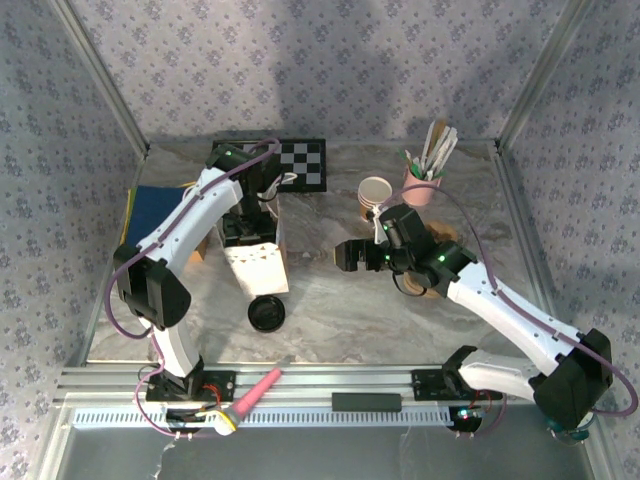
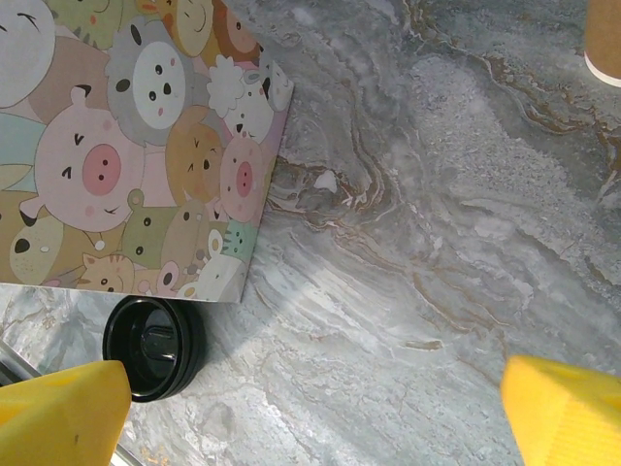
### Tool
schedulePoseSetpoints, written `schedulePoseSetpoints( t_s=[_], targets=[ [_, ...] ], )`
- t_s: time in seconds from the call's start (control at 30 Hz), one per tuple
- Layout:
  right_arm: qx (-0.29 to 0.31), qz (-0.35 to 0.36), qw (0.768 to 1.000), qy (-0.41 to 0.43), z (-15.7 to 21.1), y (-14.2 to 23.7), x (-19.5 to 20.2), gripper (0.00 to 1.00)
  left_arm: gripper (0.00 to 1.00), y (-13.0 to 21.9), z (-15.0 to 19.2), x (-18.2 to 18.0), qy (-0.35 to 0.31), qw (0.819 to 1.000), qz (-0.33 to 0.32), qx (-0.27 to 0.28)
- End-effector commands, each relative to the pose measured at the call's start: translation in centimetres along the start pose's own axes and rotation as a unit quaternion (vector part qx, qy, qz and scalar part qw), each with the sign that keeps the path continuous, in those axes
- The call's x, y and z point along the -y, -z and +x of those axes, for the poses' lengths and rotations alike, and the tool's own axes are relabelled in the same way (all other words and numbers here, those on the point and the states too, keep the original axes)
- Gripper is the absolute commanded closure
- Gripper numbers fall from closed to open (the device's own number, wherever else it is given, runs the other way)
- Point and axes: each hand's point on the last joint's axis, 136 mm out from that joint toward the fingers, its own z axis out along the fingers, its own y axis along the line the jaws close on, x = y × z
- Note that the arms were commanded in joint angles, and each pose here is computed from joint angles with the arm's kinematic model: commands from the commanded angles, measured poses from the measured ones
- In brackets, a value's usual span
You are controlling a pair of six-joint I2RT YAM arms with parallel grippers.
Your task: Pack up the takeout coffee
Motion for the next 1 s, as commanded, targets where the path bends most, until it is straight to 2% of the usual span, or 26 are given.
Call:
schedulePoseSetpoints(
  t_s=[0.0, 0.27, 0.97],
  targets=[
    [0.009, -0.001, 1.000, -0.002, -0.2, 0.3, 0.2, 0.00, 0.48, 0.6, 0.8, 0.0, 0.031, 0.999, 0.018, -0.010],
    [0.014, 0.001, 1.000, -0.007, -0.1, 0.4, 0.7, 0.00, 0.48, -0.1, 1.0, 0.2, 0.047, 0.998, 0.023, -0.017],
    [0.013, 0.004, 1.000, -0.016, 0.0, 0.4, 1.0, 0.00, 0.48, -0.9, 1.1, -0.3, 0.039, 0.999, 0.012, -0.020]
  ],
)
